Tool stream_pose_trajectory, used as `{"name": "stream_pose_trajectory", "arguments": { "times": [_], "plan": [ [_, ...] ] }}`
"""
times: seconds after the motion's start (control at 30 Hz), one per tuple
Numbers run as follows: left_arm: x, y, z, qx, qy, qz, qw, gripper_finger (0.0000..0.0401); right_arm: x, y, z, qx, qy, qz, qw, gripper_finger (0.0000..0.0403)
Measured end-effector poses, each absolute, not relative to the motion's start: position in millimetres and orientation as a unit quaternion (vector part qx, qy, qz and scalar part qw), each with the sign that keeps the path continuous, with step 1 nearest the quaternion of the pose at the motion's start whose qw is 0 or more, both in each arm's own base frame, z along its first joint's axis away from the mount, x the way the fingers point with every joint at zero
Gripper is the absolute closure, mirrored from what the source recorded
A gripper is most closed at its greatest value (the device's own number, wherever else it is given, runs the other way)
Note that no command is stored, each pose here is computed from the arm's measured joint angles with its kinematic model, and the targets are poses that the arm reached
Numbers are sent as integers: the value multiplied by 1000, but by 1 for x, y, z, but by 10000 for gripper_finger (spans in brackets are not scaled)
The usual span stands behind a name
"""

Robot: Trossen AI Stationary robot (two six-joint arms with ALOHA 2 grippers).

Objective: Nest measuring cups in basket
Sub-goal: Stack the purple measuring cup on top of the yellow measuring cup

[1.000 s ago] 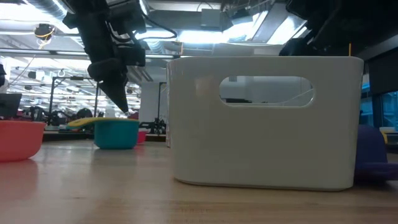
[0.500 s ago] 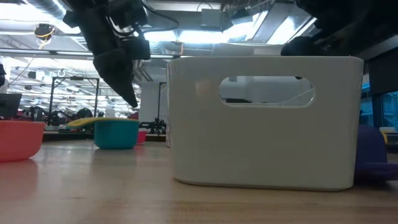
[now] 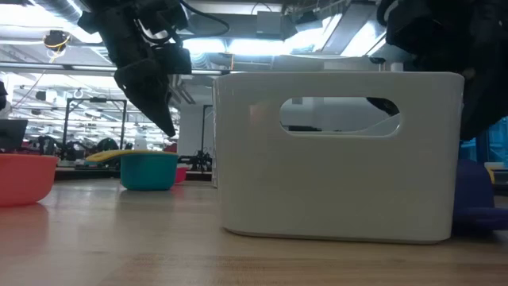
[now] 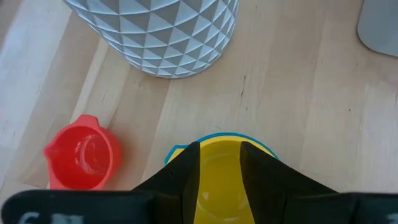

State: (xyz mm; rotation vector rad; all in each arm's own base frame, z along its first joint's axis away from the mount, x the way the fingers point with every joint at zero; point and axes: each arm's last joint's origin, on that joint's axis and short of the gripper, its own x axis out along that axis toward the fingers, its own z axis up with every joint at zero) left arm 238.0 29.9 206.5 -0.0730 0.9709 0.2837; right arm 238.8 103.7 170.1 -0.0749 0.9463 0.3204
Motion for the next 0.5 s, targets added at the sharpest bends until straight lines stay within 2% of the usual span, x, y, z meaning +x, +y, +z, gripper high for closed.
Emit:
{"name": "stream_pose_trajectory", "arguments": {
  "times": [0.5],
  "plan": [
    [238, 30, 206, -35, 465, 136, 874, 293, 239, 104, 169, -31, 456, 164, 874, 83]
  ]
}}
